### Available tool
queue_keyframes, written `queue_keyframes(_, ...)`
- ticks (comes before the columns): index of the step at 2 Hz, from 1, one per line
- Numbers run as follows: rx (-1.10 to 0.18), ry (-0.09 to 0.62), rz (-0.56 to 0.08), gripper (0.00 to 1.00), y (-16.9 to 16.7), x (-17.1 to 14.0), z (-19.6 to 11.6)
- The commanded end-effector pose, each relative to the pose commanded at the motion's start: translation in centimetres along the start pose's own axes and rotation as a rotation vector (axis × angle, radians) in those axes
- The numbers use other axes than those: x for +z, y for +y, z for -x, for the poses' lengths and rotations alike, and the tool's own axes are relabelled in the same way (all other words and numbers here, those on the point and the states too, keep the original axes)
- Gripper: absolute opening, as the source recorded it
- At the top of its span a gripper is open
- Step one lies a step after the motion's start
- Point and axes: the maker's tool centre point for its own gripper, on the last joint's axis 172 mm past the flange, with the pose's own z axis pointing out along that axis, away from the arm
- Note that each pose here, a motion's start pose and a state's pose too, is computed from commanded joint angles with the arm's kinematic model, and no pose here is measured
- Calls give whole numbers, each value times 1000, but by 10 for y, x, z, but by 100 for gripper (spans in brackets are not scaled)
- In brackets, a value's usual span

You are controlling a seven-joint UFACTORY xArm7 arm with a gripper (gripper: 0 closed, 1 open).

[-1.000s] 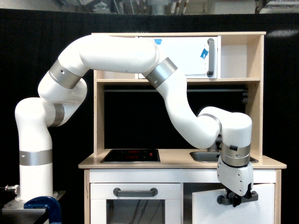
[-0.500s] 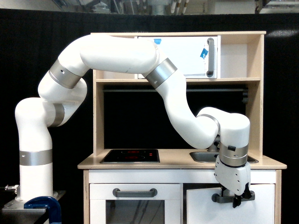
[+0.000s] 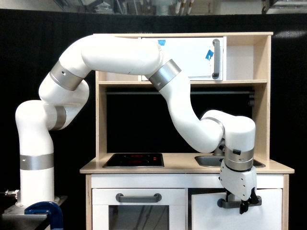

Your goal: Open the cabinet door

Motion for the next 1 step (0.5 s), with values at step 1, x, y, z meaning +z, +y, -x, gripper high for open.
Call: queue_keyframes(1, 0, 0, 0, 100, -2, -17, 3)
